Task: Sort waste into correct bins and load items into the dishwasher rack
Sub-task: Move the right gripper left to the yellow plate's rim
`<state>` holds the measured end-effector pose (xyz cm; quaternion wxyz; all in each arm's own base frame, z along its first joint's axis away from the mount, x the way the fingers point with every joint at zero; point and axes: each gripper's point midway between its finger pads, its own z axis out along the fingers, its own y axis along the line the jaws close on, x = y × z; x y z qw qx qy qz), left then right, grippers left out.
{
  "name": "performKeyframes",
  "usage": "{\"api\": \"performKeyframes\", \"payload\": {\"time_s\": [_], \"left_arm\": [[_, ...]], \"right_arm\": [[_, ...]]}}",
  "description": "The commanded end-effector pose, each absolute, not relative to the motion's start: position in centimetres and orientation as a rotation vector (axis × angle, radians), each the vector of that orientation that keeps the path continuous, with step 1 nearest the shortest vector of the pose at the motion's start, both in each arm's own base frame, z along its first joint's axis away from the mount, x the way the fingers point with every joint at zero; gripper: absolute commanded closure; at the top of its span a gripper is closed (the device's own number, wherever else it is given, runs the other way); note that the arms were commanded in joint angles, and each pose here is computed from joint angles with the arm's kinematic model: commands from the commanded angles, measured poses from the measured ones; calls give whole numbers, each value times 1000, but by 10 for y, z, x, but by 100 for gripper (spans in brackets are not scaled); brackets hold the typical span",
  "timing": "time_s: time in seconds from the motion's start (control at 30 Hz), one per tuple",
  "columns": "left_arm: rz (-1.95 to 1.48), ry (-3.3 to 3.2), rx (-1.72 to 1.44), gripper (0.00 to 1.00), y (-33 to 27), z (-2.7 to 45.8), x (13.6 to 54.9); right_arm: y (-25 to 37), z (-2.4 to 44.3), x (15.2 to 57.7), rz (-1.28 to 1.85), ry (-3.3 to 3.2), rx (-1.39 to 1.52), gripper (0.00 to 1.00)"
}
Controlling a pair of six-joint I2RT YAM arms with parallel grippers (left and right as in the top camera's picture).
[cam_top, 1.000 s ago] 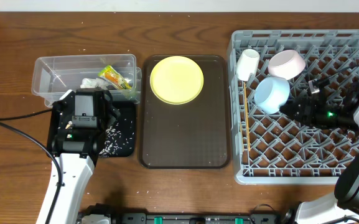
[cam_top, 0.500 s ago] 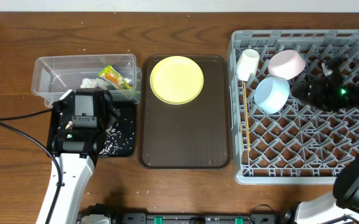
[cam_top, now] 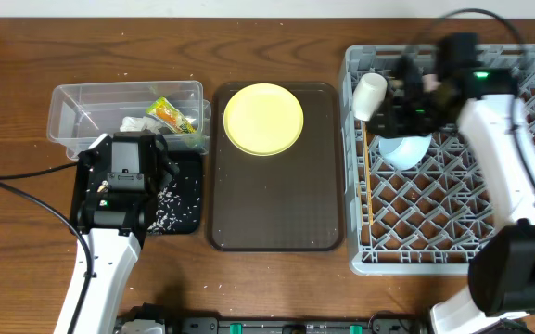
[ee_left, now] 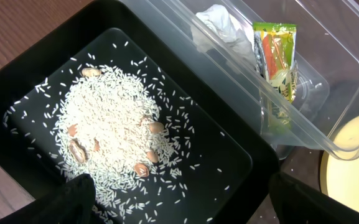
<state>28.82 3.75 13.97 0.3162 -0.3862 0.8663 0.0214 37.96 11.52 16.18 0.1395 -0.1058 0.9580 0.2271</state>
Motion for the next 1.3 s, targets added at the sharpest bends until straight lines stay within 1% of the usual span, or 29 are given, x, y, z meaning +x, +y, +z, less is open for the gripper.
{"api": "performKeyframes", "payload": {"time_s": [0.0, 0.23, 0.43, 0.47, 0.6, 0.67, 0.8, 0.87, 1.0, 1.13, 1.27], "left_arm": [[38, 2261, -1024, 8, 38, 148, 293], [38, 2260, -1023, 8, 38, 148, 293], [37, 2258, -1023, 8, 38, 148, 294], [37, 2258, -1023, 8, 38, 148, 294], [37, 2258, -1023, 8, 38, 148, 294], [37, 2258, -1023, 8, 38, 148, 294], [37, 2258, -1023, 8, 38, 148, 294], [37, 2258, -1023, 8, 38, 148, 294], [37, 2258, -1023, 8, 38, 148, 294], [36, 2257, -1023, 8, 38, 148, 294], [36, 2257, -1023, 8, 38, 148, 294]], "right_arm": [[139, 164, 385, 509, 2761, -315, 66], [222, 168, 390, 431, 2586, -553, 67], [266, 154, 391, 309, 2507, -667, 66], [272, 149, 392, 283, 2496, -681, 62], [293, 127, 397, 231, 2474, -717, 57], [302, 112, 398, 233, 2478, -736, 53], [311, 79, 399, 218, 2513, -763, 50], [312, 64, 401, 212, 2529, -769, 45], [315, 39, 404, 201, 2552, -776, 43], [314, 24, 404, 191, 2573, -783, 44], [315, 22, 403, 190, 2576, -787, 43]]}}
